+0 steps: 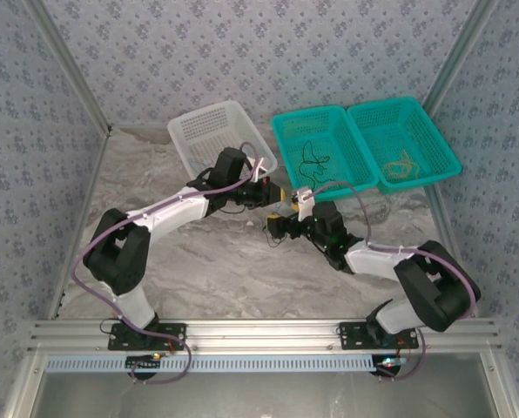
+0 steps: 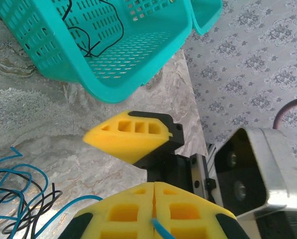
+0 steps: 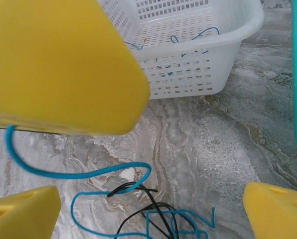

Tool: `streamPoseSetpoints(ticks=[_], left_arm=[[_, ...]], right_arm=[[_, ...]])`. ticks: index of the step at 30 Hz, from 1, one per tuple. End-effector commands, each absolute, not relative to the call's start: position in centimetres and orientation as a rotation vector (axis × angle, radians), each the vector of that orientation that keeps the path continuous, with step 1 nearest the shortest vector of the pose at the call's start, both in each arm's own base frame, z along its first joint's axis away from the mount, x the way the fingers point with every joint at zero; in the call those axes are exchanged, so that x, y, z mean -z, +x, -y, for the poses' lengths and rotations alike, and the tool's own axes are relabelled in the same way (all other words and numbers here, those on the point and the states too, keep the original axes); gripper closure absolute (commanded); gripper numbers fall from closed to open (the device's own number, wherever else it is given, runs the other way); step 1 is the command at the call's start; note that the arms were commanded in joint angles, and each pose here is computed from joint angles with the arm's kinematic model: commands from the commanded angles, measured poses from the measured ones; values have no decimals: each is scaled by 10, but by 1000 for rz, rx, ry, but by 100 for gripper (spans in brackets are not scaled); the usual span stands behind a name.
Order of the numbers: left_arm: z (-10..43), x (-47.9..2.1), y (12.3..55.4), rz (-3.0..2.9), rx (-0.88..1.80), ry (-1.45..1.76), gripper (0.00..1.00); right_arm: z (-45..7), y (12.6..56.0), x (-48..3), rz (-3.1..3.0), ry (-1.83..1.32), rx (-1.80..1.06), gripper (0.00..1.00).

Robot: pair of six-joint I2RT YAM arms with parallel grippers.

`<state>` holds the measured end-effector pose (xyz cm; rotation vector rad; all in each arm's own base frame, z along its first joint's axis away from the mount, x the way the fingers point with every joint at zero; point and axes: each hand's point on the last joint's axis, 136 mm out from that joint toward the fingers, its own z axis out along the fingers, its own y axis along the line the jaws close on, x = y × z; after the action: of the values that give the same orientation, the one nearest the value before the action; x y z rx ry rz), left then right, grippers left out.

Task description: Untangle the cables

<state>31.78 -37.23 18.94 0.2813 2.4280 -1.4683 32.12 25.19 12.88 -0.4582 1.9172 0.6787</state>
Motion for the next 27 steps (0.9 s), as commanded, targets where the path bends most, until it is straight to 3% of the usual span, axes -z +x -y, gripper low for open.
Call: streamPoseSetpoints(ticks=[1,9,27], left_arm=[[381,-203,317,-2402,1512,319,100],[381,-204,318,-2408,1500,323,99],[376,-202,317,-2405,1462,313,98]], right_arm=[[-264,338,-161,-1779,-462,-660,4],[-266,349,-160,-1766,-395,-630,18],[-267,337,-153,-1867,-455,-590,83]])
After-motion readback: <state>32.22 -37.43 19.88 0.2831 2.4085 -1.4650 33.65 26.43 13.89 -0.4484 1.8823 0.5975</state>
